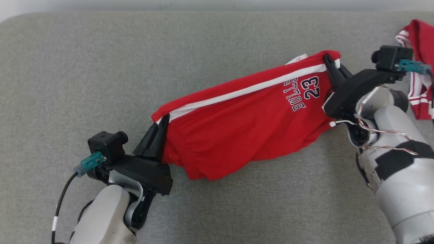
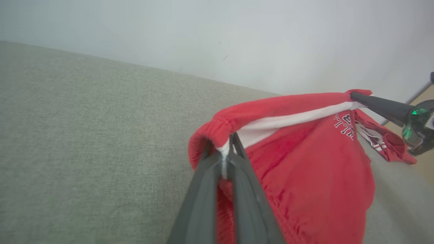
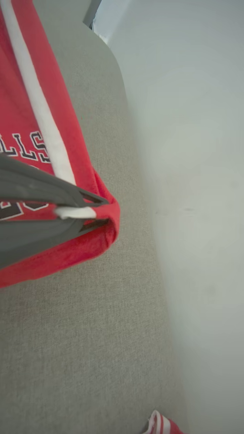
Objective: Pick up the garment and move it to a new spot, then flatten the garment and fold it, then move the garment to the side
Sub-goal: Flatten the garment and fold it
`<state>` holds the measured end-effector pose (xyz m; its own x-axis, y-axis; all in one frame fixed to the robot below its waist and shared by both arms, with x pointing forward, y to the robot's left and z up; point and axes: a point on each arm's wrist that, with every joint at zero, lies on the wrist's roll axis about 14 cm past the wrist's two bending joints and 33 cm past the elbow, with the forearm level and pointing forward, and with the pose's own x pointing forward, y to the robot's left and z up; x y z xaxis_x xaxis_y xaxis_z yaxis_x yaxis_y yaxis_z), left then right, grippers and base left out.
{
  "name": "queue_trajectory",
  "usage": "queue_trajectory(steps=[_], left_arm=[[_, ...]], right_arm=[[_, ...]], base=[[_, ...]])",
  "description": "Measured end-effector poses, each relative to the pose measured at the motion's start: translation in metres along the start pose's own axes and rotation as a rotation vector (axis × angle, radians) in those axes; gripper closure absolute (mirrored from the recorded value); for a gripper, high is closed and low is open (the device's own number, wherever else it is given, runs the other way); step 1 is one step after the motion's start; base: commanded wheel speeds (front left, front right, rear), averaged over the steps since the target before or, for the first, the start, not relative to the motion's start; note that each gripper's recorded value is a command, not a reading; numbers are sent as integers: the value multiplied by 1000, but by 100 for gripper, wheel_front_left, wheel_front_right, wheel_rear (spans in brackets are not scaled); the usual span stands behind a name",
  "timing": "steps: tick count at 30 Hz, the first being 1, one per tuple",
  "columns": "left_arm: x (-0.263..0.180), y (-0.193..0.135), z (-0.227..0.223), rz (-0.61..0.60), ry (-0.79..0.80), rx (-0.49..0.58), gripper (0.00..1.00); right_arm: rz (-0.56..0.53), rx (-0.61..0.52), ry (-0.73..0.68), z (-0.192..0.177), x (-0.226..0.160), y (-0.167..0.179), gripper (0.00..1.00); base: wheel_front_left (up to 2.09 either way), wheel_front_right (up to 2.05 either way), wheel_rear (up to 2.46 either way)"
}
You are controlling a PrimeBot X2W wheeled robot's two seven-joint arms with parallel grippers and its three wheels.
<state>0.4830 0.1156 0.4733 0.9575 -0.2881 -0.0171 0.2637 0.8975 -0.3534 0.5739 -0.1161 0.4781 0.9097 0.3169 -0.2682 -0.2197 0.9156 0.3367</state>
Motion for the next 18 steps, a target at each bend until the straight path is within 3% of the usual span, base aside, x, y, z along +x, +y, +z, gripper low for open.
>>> queue_trajectory(steps=[2, 3, 4, 5, 6, 7, 18], left_arm=[[-1, 5, -8, 18, 22, -1, 100], [-1, 7, -11, 24, 30, 0, 100], [-1, 8, -13, 28, 37, 5, 100], [-2, 9, -14, 30, 42, 12, 72], [-2, 8, -14, 29, 46, 21, 21], [-2, 7, -13, 24, 44, 31, 0], [-25, 10, 3, 54, 0, 97, 0]], right_arm=[[-10, 12, 19, -11, 7, 0, 100], [-12, 14, 22, -14, 9, 1, 90], [-14, 13, 20, -15, 10, 3, 65], [-15, 15, 13, -15, 11, 4, 0], [-16, 15, 6, -14, 10, 5, 0], [-14, 6, -1, -13, 10, 6, 0], [-14, -70, -11, -14, -21, -2, 0]], base=[[0, 0, 0], [0, 0, 0], [0, 0, 0], [0, 0, 0], [0, 0, 0], [0, 0, 0], [0, 0, 0]])
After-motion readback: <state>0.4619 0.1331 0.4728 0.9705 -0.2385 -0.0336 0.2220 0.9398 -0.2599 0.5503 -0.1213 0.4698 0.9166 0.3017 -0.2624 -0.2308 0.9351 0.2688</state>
